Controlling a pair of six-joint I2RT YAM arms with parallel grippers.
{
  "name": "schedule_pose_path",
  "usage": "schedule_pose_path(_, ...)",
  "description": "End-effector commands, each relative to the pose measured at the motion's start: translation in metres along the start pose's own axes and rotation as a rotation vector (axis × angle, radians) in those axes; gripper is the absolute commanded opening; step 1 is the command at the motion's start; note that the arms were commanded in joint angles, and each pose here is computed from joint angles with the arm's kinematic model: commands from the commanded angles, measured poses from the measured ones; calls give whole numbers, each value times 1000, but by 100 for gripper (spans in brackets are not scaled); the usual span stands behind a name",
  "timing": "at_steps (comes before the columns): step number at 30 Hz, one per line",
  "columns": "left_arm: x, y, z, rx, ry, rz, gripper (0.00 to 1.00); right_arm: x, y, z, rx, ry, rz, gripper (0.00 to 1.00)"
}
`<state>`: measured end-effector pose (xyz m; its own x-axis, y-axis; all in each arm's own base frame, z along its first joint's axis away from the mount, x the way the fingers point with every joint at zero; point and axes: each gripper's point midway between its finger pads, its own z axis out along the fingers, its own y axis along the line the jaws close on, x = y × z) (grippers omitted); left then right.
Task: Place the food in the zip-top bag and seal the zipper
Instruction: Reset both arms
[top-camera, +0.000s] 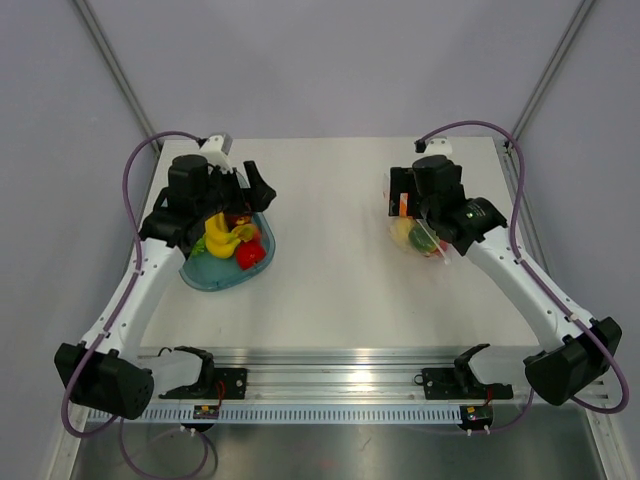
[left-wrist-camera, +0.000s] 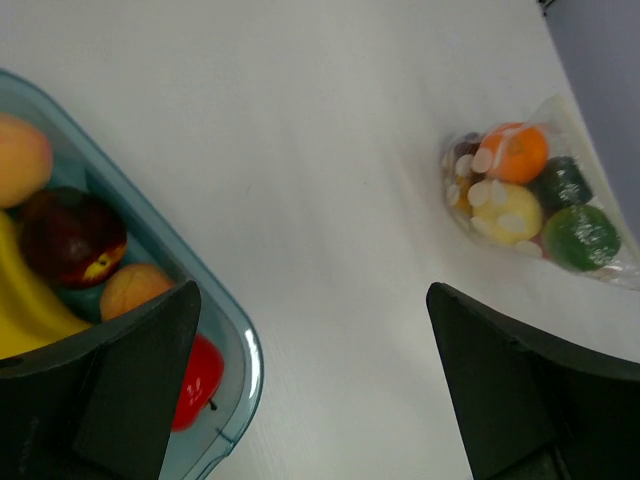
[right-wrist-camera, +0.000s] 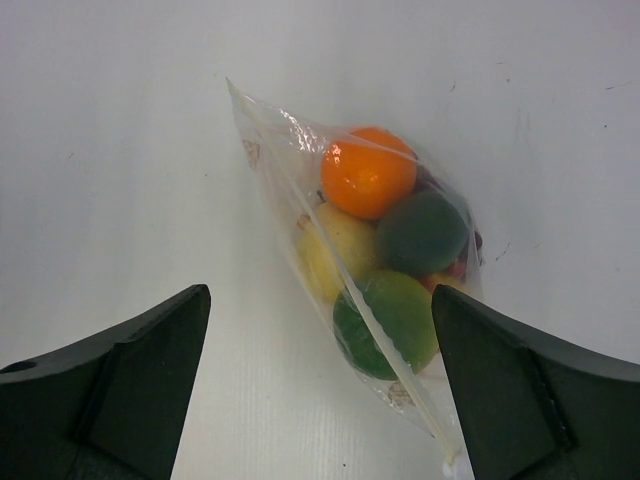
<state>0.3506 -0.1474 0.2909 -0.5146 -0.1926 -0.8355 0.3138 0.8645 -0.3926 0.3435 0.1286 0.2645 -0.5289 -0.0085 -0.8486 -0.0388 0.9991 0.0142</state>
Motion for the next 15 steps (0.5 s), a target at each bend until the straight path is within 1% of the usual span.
schedule_pose_path(1, -5, 21, -17, -122, -76, 51, 99, -27, -13, -14, 61, -92, 63, 99)
schedule_pose_path(3, 0, 28, -22, -159, -63, 53, 99, -27, -14, -18, 52, -98, 62, 100)
schedule_pose_path(5, 1, 29, -28, -172, -66, 59, 99, -25, -20, -20, 82, -98, 65, 99)
schedule_pose_path(11, 1, 34, -43, -212, -109, 55, 99, -12, -34, -34, 115, -100, 100, 100)
schedule_pose_path(15, 1, 36, -47, -225, -113, 55, 99, -6, -42, -42, 135, -104, 108, 100)
